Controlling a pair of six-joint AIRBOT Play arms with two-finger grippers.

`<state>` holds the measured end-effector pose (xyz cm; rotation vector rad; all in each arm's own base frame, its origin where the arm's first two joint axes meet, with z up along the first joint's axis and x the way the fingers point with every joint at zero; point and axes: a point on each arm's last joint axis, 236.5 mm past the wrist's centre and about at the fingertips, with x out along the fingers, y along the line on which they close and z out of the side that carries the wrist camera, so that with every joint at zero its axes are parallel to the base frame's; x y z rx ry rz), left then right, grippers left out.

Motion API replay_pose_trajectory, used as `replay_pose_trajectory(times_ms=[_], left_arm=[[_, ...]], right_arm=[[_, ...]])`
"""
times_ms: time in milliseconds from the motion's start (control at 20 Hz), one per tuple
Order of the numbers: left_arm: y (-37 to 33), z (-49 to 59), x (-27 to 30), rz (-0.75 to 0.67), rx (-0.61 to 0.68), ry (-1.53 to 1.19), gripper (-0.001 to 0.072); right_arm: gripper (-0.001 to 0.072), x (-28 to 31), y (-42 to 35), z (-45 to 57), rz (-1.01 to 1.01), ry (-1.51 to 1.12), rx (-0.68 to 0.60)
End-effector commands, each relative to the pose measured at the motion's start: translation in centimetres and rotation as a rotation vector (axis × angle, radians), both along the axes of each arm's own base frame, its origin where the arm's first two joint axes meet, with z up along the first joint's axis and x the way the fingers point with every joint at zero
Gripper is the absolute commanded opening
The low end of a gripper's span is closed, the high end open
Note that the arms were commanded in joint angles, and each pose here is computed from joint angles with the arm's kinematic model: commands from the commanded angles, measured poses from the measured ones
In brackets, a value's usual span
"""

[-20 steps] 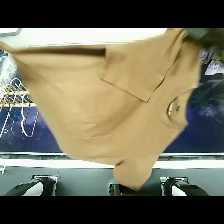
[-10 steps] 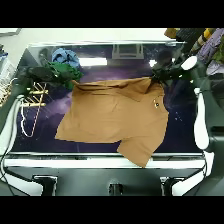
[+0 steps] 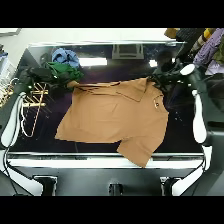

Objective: Fold the clothes and pants, and hang the long-sleeved shirts on hangers.

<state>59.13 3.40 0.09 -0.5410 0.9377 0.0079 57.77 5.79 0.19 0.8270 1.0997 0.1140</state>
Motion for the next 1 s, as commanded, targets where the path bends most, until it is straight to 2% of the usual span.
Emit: replay_pose_trajectory(times_ms=[0, 50, 100, 250, 550, 750, 950], left_arm=[[3.8, 3.1, -3.0, -0.004, 0.003, 0.045, 0.0343], [5.2, 4.0, -4.1, 0.012, -0.001, 0.056, 0.0464], [6.3, 4.8, -5.2, 0.023, -0.006, 0.072, 0.0539], [8.2, 5.9, -9.4, -0.015, -0.012, 0.144, 0.0538], [7.3, 5.8, -16.8, 0.044, -0.133, 0.14, 0.0537], [5.9, 4.4, -21.2, 0.069, -0.142, 0.163, 0.0537], [4.8, 2.7, -23.1, 0.074, -0.171, 0.204, 0.0537]], right_arm=[[0.0431, -4.7, -3.7, 3.3, 0.145, 0.027, -0.056], [0.0432, -6.5, -5.5, 4.4, 0.18, 0.039, -0.094], [0.0442, -8.1, -7.2, 5.2, 0.196, 0.054, -0.13], [0.044, -13.4, -10.6, 6.5, 0.222, 0.063, -0.162], [0.0437, -27.1, -8.5, -1.4, 0.183, 0.257, 0.033], [0.0437, -31.7, -6.2, -5.4, 0.23, 0.355, 0.077], [0.0437, -34.0, -5.1, -7.7, 0.251, 0.397, 0.099]])
